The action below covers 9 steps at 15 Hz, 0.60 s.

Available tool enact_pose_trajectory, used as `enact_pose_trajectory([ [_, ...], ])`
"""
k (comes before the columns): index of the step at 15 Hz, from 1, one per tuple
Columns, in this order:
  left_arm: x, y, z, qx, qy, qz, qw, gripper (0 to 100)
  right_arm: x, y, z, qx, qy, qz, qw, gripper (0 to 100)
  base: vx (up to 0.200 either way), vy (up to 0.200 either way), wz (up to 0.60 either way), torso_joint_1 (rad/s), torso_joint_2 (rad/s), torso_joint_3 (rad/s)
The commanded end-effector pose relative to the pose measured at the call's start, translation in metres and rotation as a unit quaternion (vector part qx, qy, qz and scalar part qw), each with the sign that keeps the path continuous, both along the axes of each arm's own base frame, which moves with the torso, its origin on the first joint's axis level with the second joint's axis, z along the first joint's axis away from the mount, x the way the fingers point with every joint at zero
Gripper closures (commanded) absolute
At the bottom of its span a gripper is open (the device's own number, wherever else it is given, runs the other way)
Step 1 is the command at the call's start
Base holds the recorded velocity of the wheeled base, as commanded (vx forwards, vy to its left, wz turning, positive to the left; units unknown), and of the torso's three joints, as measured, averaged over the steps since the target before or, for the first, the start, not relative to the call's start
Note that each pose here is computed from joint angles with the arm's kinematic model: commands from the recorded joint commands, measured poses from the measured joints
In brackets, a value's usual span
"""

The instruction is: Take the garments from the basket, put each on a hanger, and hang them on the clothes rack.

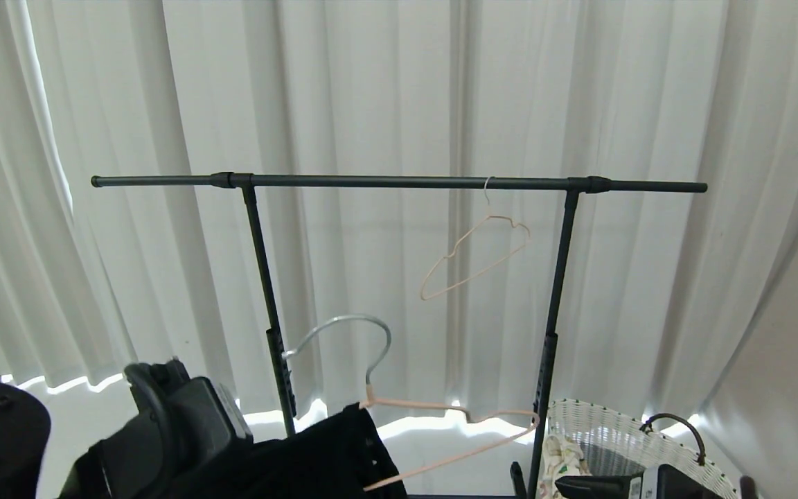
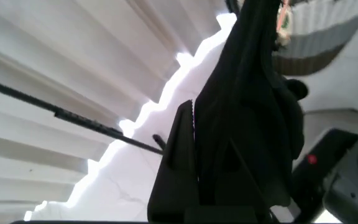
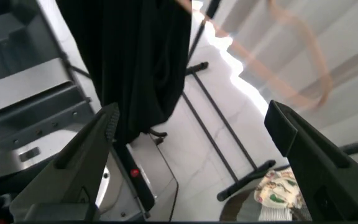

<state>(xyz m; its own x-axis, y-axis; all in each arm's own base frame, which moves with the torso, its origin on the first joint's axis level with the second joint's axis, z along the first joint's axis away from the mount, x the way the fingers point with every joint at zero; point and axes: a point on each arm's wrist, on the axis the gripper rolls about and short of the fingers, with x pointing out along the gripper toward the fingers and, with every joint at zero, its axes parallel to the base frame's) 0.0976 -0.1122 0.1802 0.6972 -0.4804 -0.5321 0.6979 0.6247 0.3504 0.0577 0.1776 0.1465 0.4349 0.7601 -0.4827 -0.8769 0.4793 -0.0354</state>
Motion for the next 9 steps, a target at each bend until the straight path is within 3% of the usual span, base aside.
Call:
enact_pose_trajectory([
  [1, 0.012, 0.000, 0.019, -0.029, -0.020, 0.034, 0.9988, 100, 0.006, 0.002, -0.001, 0.000, 0.006, -0.018, 0.9998, 0, 0.000, 0.000, 0.00, 0.000, 0.00, 0.000],
  [2, 0.013, -0.001, 0.022, -0.037, -0.021, 0.037, 0.9984, 100, 0.007, 0.003, -0.001, 0.004, 0.008, -0.020, 0.9998, 0, 0.000, 0.000, 0.00, 0.000, 0.00, 0.000],
  [4, 0.015, -0.004, 0.037, -0.078, -0.024, 0.047, 0.9955, 100, 0.020, 0.020, 0.000, 0.019, 0.022, -0.053, 0.9982, 0, 0.000, 0.000, 0.00, 0.000, 0.00, 0.000],
  [9, 0.015, -0.004, 0.049, -0.096, -0.037, 0.046, 0.9936, 100, 0.052, 0.084, -0.001, 0.076, 0.028, -0.163, 0.9833, 0, 0.000, 0.000, 0.00, 0.000, 0.00, 0.000],
])
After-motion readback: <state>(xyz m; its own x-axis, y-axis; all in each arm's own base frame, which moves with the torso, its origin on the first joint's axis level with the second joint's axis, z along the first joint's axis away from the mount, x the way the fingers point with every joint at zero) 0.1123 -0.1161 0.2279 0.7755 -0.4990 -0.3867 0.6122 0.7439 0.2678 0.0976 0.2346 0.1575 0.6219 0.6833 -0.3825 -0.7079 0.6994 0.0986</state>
